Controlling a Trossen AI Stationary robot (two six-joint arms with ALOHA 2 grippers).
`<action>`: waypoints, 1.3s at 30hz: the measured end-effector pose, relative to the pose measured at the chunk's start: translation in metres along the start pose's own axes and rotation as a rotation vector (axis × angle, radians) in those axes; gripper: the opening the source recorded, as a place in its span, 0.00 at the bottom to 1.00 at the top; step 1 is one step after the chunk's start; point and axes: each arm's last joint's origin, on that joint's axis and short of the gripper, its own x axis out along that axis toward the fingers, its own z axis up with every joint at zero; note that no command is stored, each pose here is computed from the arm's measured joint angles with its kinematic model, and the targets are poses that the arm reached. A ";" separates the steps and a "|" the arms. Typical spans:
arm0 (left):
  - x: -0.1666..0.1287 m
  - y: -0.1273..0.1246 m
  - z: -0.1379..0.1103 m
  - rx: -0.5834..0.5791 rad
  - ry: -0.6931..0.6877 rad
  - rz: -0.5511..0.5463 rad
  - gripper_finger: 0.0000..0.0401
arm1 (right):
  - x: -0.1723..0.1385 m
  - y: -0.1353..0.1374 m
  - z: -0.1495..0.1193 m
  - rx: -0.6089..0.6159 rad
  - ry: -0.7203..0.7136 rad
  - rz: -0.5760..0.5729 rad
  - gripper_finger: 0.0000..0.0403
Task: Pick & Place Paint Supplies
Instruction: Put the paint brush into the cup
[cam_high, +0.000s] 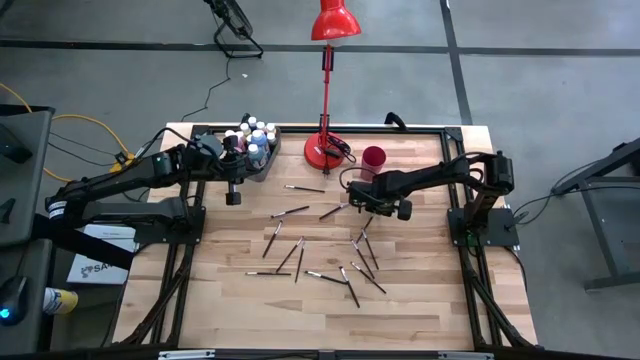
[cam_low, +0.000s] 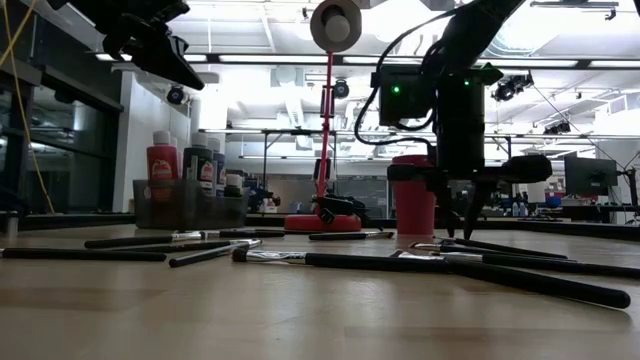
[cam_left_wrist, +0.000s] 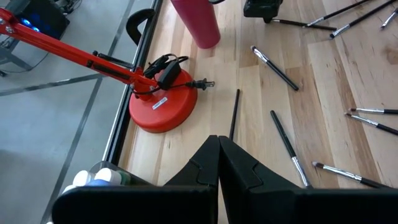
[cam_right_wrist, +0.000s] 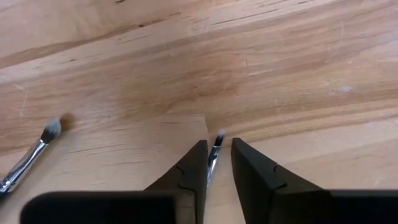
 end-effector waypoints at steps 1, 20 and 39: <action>0.000 0.000 0.000 0.000 0.000 0.000 0.00 | 0.000 0.000 0.000 0.000 0.000 0.000 0.14; 0.000 -0.001 -0.002 0.000 0.019 -0.009 0.00 | -0.017 -0.001 0.001 -0.043 -0.025 0.074 0.01; 0.000 -0.001 -0.002 -0.037 0.018 -0.009 0.00 | -0.066 -0.014 -0.008 -0.206 -0.225 0.238 0.01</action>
